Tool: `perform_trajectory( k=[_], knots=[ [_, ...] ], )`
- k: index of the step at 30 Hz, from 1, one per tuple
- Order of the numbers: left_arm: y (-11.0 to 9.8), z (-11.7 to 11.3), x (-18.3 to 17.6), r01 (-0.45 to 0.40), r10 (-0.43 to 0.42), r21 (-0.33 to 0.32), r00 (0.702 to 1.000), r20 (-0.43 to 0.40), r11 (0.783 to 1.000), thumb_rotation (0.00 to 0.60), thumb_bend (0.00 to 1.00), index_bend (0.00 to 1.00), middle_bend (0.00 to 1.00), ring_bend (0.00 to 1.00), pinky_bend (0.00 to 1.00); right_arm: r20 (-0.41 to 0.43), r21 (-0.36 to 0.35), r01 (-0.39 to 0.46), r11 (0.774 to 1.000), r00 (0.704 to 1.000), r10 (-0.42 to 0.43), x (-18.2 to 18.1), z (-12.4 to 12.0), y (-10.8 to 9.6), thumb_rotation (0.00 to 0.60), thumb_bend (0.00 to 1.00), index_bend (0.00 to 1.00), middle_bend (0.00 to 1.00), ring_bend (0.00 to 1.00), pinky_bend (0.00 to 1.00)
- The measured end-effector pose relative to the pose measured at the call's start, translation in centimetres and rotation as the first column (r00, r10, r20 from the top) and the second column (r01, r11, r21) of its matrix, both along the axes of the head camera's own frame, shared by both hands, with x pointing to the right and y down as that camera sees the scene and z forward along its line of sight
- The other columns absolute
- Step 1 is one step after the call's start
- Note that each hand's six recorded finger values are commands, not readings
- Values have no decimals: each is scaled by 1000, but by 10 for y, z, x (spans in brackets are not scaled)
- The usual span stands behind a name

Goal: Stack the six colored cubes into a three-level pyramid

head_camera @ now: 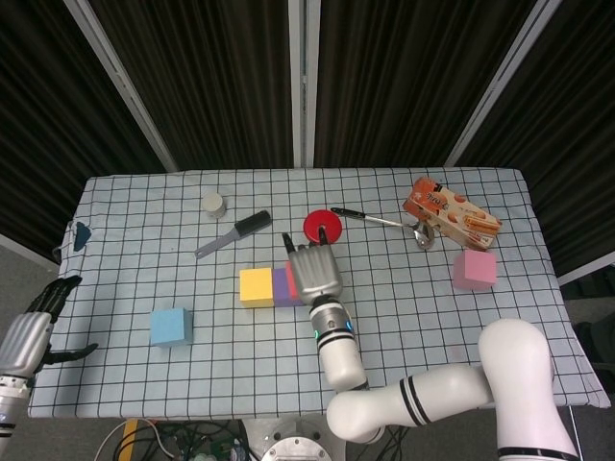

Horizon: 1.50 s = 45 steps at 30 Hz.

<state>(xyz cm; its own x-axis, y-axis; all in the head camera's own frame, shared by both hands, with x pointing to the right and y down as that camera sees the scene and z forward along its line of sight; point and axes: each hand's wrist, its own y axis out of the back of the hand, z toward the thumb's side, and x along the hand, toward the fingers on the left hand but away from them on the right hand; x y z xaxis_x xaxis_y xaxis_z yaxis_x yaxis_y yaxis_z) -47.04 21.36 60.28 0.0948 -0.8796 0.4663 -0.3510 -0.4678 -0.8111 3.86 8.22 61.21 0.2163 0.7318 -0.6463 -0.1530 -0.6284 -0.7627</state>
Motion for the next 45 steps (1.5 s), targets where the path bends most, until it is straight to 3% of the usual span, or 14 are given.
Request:
perform_trajectory(
  k=[32, 45],
  knots=[
    [2, 3, -3, 6, -6, -10, 1000, -2, 1000, 600, 60, 75, 55, 0, 143, -14, 5, -7, 1000, 1000, 7, -3, 6, 0, 600, 176, 0, 726, 285, 0],
    [2, 3, -4, 6, -6, -12, 1000, -1, 1000, 600, 60, 75, 55, 0, 143, -9, 1, -3, 1000, 1000, 3, -2, 4, -2, 600, 98, 0, 508, 234, 0]
  ],
)
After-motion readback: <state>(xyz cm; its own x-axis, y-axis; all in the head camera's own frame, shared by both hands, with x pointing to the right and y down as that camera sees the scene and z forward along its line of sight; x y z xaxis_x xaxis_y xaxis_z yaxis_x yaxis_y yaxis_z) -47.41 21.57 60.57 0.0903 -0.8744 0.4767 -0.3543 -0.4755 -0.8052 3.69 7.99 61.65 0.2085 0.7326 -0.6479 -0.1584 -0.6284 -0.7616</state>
